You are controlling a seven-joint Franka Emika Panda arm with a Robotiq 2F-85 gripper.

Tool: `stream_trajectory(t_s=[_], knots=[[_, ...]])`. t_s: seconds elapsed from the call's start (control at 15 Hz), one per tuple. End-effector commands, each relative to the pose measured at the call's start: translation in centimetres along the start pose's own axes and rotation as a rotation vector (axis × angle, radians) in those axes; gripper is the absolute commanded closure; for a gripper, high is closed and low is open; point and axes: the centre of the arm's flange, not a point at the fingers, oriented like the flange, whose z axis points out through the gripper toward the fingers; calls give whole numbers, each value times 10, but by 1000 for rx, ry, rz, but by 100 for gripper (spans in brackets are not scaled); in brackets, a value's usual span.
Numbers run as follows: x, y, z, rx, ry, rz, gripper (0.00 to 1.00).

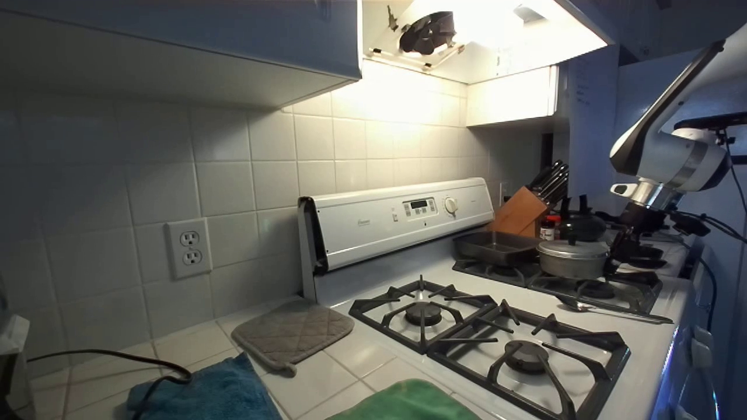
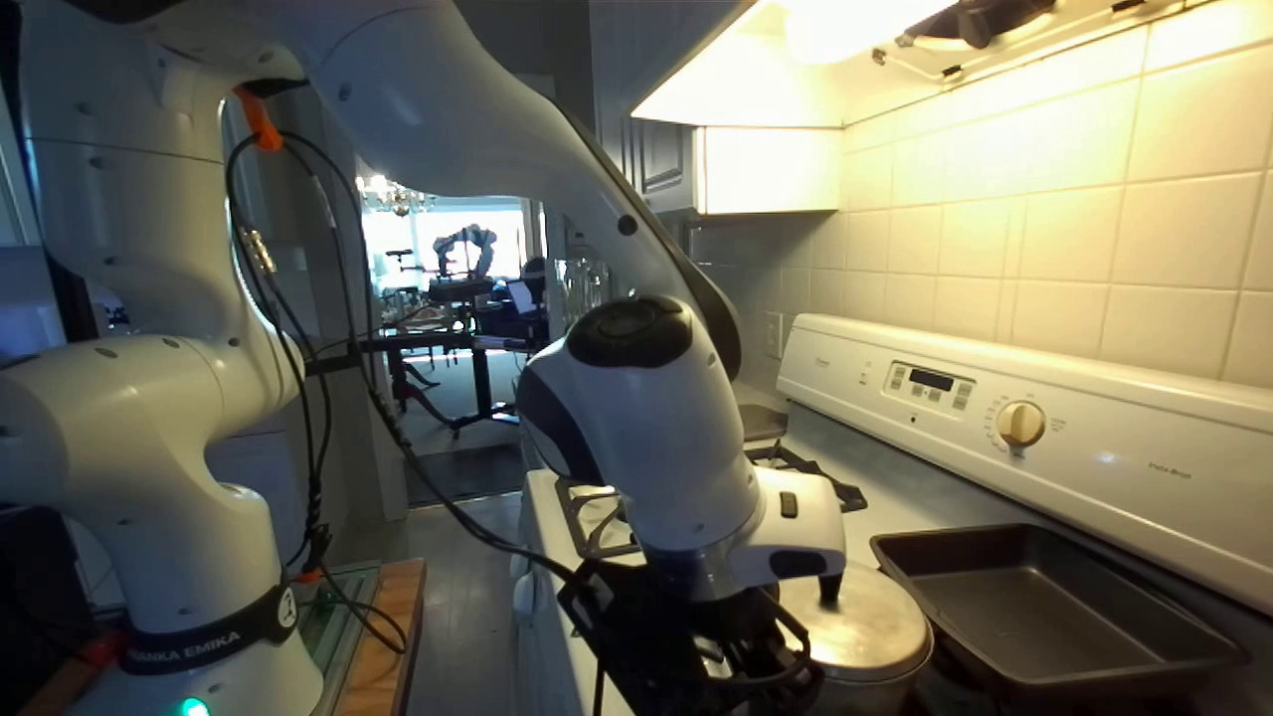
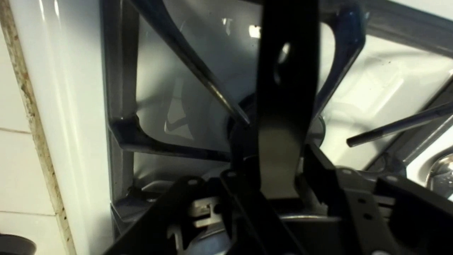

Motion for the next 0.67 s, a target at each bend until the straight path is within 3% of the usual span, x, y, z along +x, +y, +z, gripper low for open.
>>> stream_trajectory(t_s=[0.0, 0.07, 0.6], knots=[[-2, 2, 17, -17, 17, -12, 84], [-2, 2, 17, -16, 15, -14, 88], [1, -4, -10, 17, 49, -36, 88]])
